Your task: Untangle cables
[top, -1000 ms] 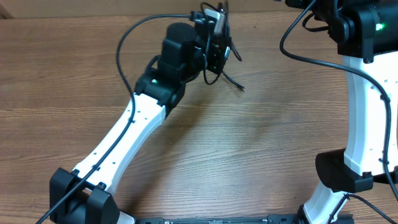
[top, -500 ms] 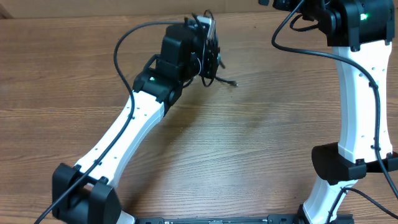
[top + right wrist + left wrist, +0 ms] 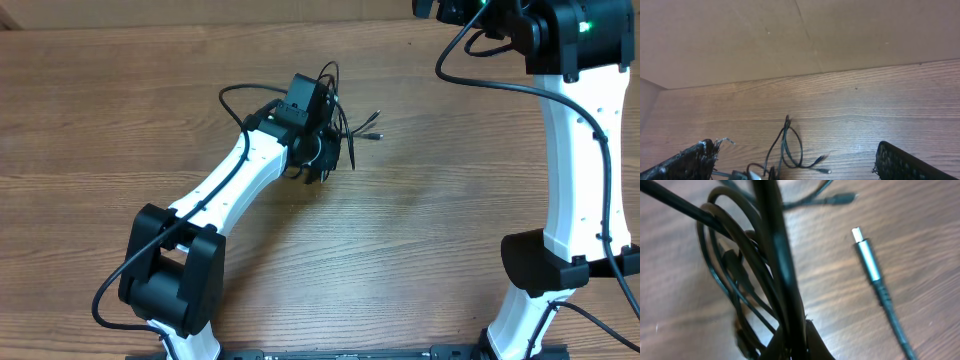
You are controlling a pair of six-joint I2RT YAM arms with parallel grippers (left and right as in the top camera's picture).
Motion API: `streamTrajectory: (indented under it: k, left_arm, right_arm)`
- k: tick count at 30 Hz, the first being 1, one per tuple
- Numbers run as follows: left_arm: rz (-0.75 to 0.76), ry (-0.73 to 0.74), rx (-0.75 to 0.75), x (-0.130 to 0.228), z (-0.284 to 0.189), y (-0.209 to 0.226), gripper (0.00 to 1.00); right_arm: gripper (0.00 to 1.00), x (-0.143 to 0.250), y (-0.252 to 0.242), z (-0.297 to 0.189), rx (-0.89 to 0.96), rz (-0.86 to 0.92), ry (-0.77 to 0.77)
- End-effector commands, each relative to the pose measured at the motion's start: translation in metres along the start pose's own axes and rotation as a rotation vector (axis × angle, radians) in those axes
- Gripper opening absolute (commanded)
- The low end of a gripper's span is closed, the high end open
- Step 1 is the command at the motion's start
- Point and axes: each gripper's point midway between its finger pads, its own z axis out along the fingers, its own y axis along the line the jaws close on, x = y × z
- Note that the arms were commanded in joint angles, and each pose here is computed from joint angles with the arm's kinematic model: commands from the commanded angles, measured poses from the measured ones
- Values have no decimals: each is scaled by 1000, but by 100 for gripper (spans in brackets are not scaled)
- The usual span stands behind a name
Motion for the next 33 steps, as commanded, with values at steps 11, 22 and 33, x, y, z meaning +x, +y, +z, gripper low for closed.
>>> streamTrajectory:
  k: [11, 22, 33]
  left_arm:
    - [-39, 37, -81, -15, -58, 3, 4]
    - [-131, 138, -107, 7, -72, 14, 4]
    - [-113, -86, -58, -60, -123, 0, 4]
  right_arm:
    - [100, -6, 3, -7, -16, 2, -23]
    - [100, 14, 12, -6, -78, 0, 67]
    - [100, 87, 26, -6, -205, 31, 398]
